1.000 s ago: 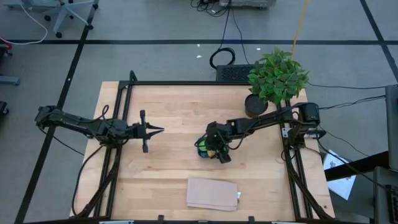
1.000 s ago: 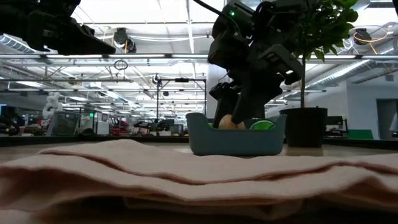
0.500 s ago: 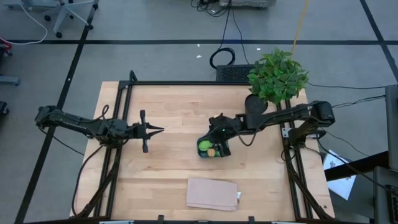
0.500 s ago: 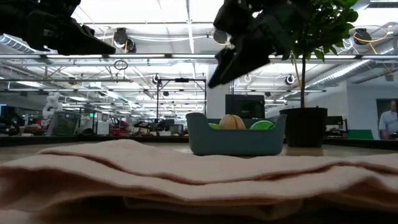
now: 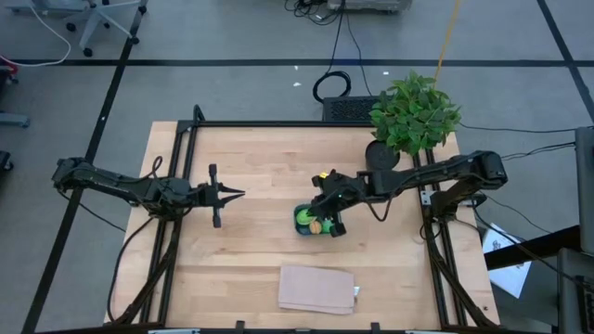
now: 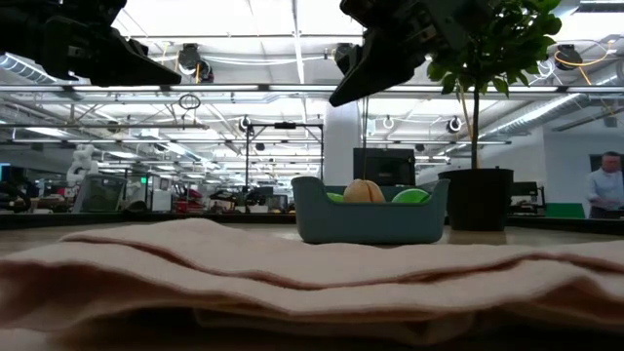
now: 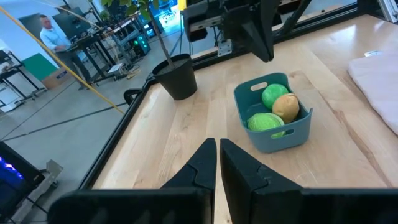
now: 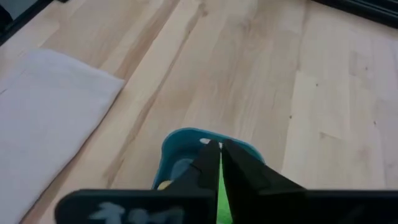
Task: Pick and placing Produce into tupperware
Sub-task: Return to Home Position
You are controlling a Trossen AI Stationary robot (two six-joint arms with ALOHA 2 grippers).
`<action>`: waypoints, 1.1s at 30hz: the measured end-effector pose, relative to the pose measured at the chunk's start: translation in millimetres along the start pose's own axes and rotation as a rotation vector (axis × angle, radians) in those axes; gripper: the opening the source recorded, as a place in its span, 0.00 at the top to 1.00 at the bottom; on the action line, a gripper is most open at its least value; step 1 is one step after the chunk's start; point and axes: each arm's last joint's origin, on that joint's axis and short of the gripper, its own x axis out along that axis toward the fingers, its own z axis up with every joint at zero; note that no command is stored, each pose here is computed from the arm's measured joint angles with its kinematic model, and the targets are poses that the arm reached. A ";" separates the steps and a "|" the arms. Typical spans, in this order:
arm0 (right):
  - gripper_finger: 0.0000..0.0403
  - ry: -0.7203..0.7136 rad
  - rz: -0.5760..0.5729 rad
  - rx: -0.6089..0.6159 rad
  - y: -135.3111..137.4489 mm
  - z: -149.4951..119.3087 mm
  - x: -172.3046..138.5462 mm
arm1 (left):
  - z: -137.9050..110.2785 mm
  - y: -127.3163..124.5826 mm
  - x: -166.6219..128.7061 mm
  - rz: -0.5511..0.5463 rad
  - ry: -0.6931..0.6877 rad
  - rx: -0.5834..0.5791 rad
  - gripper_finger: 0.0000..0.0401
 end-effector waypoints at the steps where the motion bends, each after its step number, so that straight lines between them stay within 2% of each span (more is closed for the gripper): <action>1: 0.98 -0.002 0.000 0.003 0.0 0.2 0.0 | 0.0 0.0 0.0 0.000 0.000 0.000 0.94; 16: 1.00 -0.012 0.022 0.005 0.8 1.4 -4.1 | 1.1 0.7 0.0 0.015 -0.008 0.002 0.94; 26: 1.00 -0.146 -0.107 0.019 -12.7 17.1 -65.7 | 5.4 1.5 -1.9 0.116 -0.021 0.017 0.94; 33: 1.00 -0.221 -0.100 0.006 -11.0 19.0 -104.9 | 7.5 -0.8 -3.6 0.150 -0.025 0.030 0.94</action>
